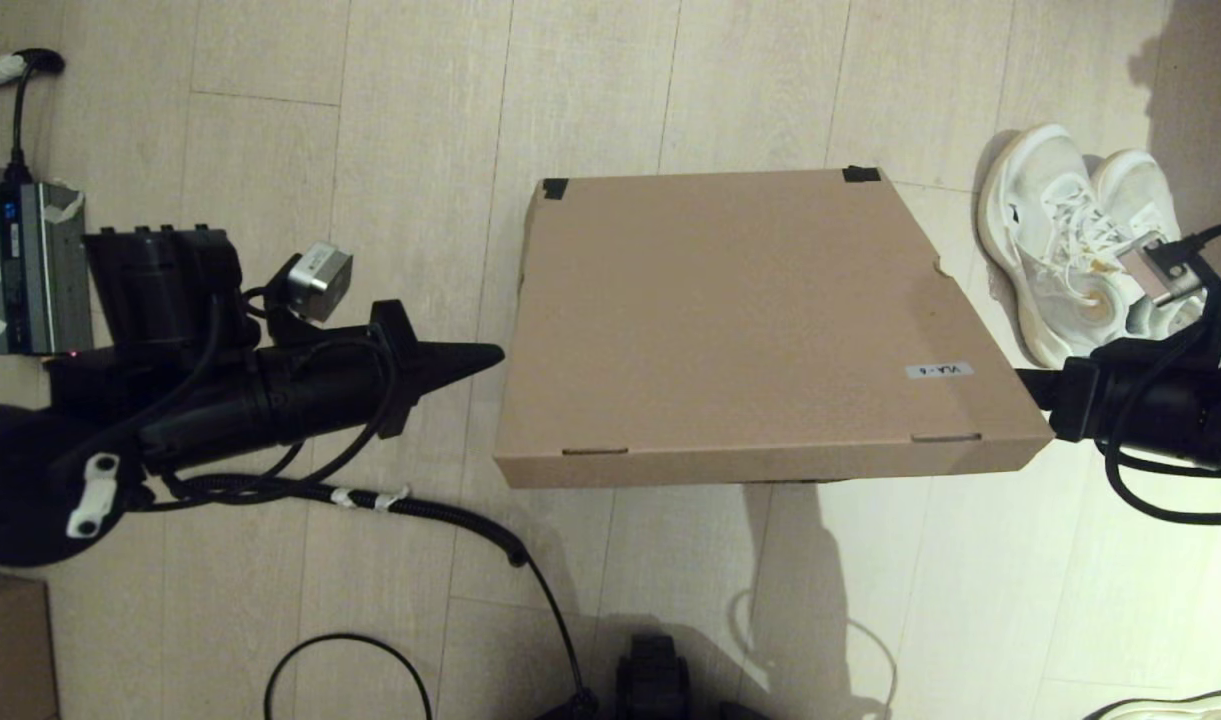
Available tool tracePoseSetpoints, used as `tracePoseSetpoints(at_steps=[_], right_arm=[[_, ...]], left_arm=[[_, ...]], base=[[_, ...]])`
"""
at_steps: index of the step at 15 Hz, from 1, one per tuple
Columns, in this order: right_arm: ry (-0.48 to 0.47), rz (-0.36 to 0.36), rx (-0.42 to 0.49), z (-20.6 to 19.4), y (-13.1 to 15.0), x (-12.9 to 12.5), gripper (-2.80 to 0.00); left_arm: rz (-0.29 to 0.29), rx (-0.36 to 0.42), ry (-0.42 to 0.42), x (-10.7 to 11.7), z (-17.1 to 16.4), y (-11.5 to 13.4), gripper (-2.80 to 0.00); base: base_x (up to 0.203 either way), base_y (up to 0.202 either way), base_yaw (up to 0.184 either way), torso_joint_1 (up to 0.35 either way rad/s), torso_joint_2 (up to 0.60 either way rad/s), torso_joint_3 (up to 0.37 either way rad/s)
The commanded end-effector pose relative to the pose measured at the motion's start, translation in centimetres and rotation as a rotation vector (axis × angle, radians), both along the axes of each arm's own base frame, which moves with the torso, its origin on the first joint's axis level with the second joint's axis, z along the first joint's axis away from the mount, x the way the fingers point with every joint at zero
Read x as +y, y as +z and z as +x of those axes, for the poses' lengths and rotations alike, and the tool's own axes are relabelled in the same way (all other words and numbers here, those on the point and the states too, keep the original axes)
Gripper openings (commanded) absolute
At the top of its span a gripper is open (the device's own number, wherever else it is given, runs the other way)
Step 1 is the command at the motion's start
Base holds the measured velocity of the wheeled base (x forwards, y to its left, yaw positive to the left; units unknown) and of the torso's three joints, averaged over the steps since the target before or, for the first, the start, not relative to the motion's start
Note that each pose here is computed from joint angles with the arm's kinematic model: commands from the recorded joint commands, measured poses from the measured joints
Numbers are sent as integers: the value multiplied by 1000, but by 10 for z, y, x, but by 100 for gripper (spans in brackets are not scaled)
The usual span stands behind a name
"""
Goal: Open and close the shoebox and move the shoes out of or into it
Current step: Open the shoe box
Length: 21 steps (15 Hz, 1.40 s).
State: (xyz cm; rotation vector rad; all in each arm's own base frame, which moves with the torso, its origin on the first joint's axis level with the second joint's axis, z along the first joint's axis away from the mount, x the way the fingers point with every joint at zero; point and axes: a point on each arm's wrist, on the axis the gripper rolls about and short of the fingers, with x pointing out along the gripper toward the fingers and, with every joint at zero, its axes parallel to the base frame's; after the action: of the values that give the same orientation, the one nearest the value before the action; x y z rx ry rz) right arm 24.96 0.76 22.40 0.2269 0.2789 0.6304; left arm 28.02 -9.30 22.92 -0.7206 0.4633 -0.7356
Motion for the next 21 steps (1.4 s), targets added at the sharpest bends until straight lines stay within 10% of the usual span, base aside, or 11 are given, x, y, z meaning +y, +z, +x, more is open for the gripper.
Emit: tracePoseSetpoints(at_steps=[1, 6, 10, 21], right_arm=[[4, 1, -30, -2, 9, 0, -280], [3, 1, -57, 1, 30, 0, -280], [6, 1, -81, 4, 38, 0, -280], [38, 35, -99, 9, 57, 12, -280]], left_arm=[[-8, -14, 8, 4, -5, 7, -280], [36, 162, 18, 13, -25, -13, -280], [-53, 255, 19, 7, -29, -12, -280], [-68, 339, -52, -21, -22, -22, -280]], base=[[0, 0, 0, 0, 0, 0], [0, 0, 0, 0, 0, 0], [0, 0, 0, 0, 0, 0], [0, 0, 0, 0, 0, 0]])
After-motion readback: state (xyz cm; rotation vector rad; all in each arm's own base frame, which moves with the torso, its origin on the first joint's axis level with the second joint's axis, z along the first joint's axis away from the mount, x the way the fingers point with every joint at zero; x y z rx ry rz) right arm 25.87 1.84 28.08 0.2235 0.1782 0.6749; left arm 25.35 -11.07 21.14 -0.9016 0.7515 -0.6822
